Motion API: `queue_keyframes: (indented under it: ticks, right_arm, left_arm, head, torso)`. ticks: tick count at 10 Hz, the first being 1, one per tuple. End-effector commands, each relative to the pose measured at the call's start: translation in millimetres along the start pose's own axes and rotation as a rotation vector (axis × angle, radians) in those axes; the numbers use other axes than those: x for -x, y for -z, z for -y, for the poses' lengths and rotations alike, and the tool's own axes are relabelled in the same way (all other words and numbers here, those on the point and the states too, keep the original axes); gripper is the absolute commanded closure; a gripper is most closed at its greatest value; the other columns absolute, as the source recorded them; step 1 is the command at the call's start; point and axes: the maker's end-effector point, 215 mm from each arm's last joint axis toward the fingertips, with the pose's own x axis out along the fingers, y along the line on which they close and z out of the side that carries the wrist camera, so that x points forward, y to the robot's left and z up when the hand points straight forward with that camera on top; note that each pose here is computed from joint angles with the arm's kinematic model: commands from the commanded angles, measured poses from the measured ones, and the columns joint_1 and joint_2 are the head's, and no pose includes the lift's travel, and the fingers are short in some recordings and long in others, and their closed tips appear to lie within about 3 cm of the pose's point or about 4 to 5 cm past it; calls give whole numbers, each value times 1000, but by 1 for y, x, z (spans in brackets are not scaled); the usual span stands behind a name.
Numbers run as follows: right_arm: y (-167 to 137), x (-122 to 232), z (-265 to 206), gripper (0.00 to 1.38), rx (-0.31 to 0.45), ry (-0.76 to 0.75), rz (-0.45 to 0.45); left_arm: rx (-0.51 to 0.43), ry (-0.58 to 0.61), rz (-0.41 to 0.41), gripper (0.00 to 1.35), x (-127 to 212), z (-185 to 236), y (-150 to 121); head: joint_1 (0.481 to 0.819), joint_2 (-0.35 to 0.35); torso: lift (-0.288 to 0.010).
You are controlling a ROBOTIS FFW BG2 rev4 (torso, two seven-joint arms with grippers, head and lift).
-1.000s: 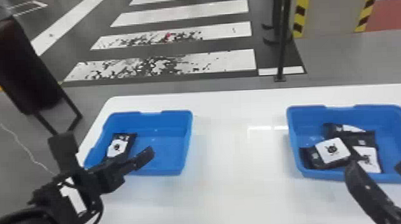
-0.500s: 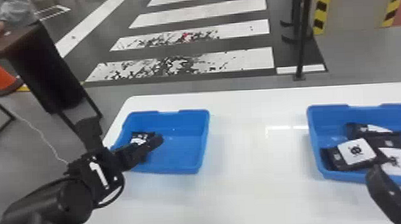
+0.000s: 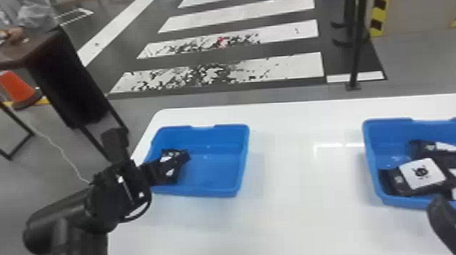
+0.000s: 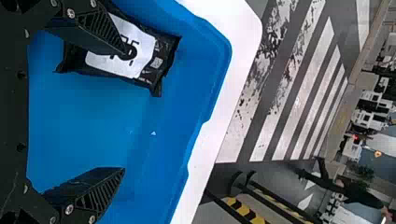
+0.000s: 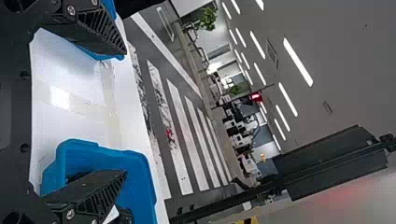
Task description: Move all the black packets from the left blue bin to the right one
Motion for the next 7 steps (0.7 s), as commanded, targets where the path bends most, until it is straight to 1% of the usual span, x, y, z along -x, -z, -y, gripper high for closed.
queue_keyframes:
  ticks: [1, 4, 7]
  right_arm:
    - [4, 0, 1, 117, -13, -1, -6]
    - [6, -2, 1, 117, -22, -5, -11]
    - [10, -2, 1, 117, -34, -9, -17]
  left_arm:
    - [4, -19, -21, 165, -4, -7, 1]
    - [21, -69, -57, 165, -15, -25, 8]
    - [39, -103, -77, 165, -28, -37, 5]
  head:
    - [695, 322]
    - [695, 339]
    - [695, 350]
  torso:
    - [-140]
    - [-140]
    - [-140]
